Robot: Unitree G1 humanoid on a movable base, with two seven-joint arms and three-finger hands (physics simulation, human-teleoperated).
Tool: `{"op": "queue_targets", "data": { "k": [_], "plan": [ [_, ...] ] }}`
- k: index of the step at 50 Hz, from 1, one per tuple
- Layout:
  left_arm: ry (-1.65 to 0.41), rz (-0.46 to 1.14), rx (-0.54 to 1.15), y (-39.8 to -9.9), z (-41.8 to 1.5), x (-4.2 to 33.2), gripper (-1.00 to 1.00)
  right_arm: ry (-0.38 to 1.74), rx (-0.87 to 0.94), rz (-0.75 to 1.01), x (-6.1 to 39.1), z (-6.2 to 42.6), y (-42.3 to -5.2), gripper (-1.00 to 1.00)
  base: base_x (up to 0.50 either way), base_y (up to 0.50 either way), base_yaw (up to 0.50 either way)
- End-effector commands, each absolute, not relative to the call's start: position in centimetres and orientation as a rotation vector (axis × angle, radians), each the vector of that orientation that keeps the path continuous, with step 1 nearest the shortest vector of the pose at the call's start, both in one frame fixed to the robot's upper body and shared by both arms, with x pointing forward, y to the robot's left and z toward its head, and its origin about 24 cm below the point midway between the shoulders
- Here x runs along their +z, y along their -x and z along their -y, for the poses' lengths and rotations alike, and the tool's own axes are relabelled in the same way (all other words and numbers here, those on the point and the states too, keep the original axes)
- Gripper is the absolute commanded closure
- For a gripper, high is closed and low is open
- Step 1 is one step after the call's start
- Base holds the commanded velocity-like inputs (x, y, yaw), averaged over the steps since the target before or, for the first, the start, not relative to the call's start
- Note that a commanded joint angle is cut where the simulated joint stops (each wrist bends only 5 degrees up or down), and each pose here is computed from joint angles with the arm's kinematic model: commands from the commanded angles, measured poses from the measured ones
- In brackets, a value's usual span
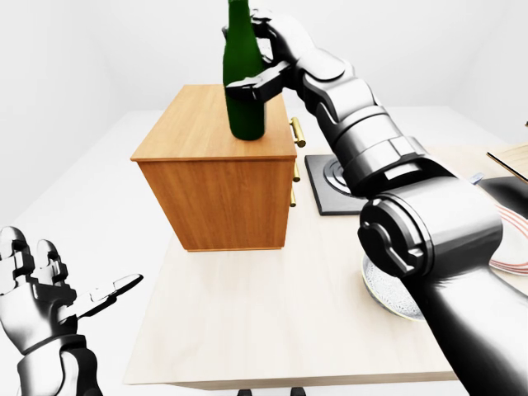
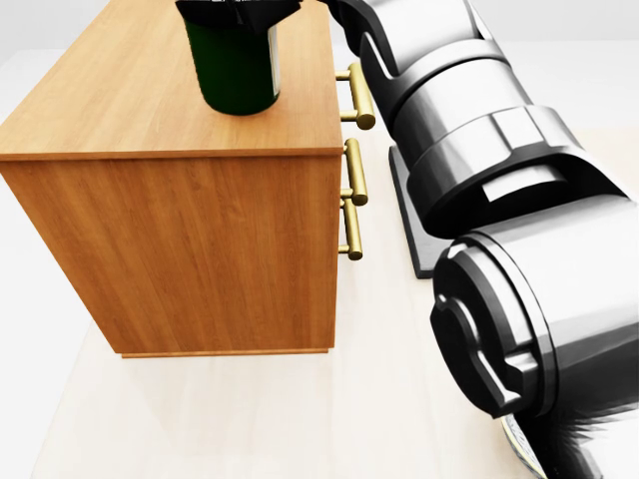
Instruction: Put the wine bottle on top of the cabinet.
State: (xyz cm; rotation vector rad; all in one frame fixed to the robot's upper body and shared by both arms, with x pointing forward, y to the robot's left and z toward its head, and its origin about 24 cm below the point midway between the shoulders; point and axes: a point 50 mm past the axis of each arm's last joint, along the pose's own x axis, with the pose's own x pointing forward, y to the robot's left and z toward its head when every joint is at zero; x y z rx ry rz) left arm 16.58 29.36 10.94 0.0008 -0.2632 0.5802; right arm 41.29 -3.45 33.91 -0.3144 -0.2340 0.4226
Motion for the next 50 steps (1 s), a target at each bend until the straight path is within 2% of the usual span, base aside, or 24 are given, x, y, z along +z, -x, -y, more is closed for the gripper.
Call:
{"op": "queue_targets", "data": {
  "k": [1, 50],
  "plan": [
    [-0.001, 0.263, 0.580, -16.6, -29.3, 11.0, -1.00, 0.289, 0.399, 0.248, 34.3, 3.7, -41.3, -1.00, 0.00, 0.00, 0.00],
    [-0.001, 0.267, 0.573, -16.7, -29.2, 11.0, -1.00, 0.265, 0.354, 0.294, 36.3, 5.2, -41.1, -1.00, 0.00, 0.00, 0.00]
  ]
}}
